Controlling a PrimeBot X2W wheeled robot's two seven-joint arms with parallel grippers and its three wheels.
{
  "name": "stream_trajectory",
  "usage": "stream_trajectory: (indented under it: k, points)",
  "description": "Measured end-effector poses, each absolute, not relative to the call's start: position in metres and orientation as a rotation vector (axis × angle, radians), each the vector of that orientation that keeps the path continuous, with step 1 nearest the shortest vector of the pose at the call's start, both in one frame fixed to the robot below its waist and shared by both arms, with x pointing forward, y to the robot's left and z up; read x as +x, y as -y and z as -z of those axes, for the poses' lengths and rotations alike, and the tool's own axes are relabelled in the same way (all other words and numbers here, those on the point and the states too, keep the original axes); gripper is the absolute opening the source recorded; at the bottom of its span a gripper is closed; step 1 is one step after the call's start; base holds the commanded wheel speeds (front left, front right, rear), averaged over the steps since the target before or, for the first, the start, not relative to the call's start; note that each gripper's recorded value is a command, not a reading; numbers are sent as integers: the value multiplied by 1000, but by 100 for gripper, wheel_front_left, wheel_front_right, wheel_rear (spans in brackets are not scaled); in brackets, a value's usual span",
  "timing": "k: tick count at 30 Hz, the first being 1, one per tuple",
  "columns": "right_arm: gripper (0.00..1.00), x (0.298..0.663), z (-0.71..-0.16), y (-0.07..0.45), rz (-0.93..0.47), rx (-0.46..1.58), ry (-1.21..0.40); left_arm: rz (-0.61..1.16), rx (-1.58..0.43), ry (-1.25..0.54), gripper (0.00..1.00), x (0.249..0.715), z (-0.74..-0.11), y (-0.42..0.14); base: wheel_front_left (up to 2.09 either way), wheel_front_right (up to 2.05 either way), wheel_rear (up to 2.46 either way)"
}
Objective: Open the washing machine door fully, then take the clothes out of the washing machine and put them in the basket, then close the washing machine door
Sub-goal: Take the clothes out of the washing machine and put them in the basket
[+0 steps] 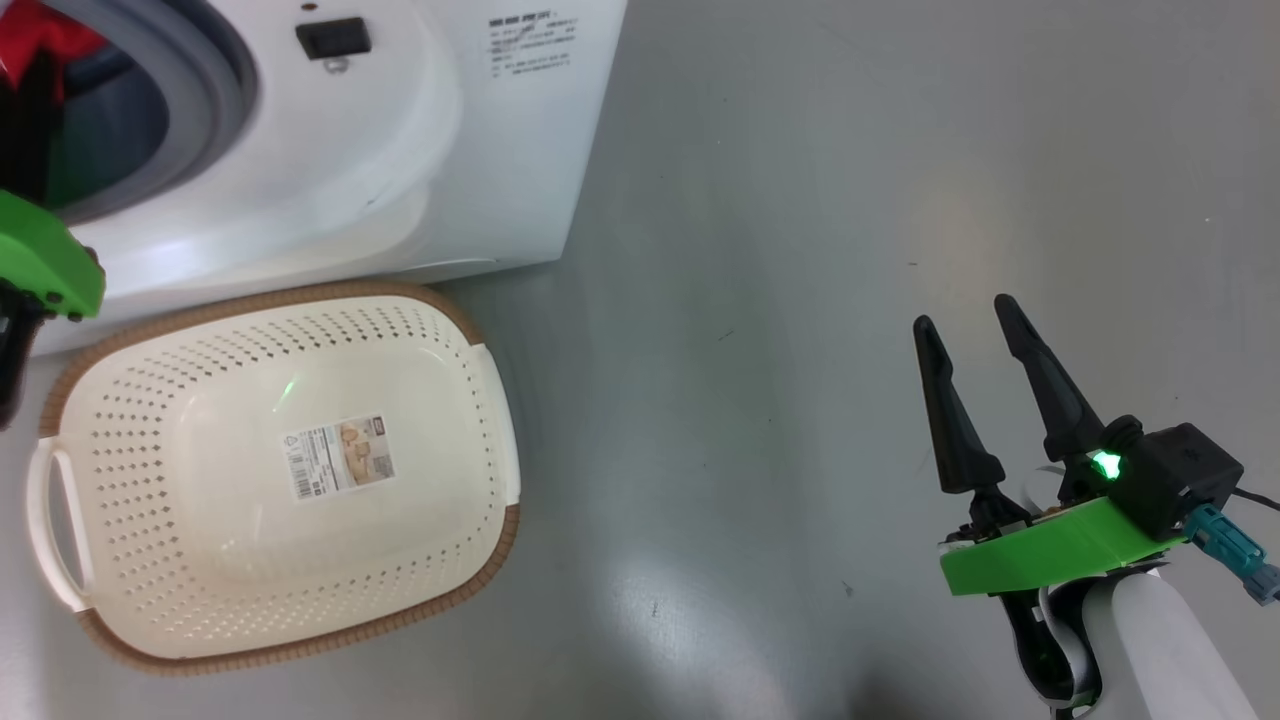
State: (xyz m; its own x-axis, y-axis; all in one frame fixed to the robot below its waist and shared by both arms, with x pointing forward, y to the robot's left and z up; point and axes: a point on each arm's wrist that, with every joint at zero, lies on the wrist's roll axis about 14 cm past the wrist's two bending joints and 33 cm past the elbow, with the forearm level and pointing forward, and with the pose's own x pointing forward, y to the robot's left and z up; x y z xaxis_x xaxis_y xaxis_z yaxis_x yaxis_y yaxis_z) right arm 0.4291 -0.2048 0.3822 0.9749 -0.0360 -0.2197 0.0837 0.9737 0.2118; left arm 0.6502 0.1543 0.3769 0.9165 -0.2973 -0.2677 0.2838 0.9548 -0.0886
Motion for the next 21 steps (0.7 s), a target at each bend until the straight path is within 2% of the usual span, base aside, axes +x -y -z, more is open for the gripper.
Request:
stream_trajectory:
  k: [9, 21]
  points:
    - [100, 433, -391, 200, 45, 230, -191, 261, -91, -154, 0, 657, -423, -164, 0, 0, 0]
    - [100, 437, -414, 186, 3, 247, -131, 123, -145, -24, 0, 603, -458, -195, 0, 0, 0]
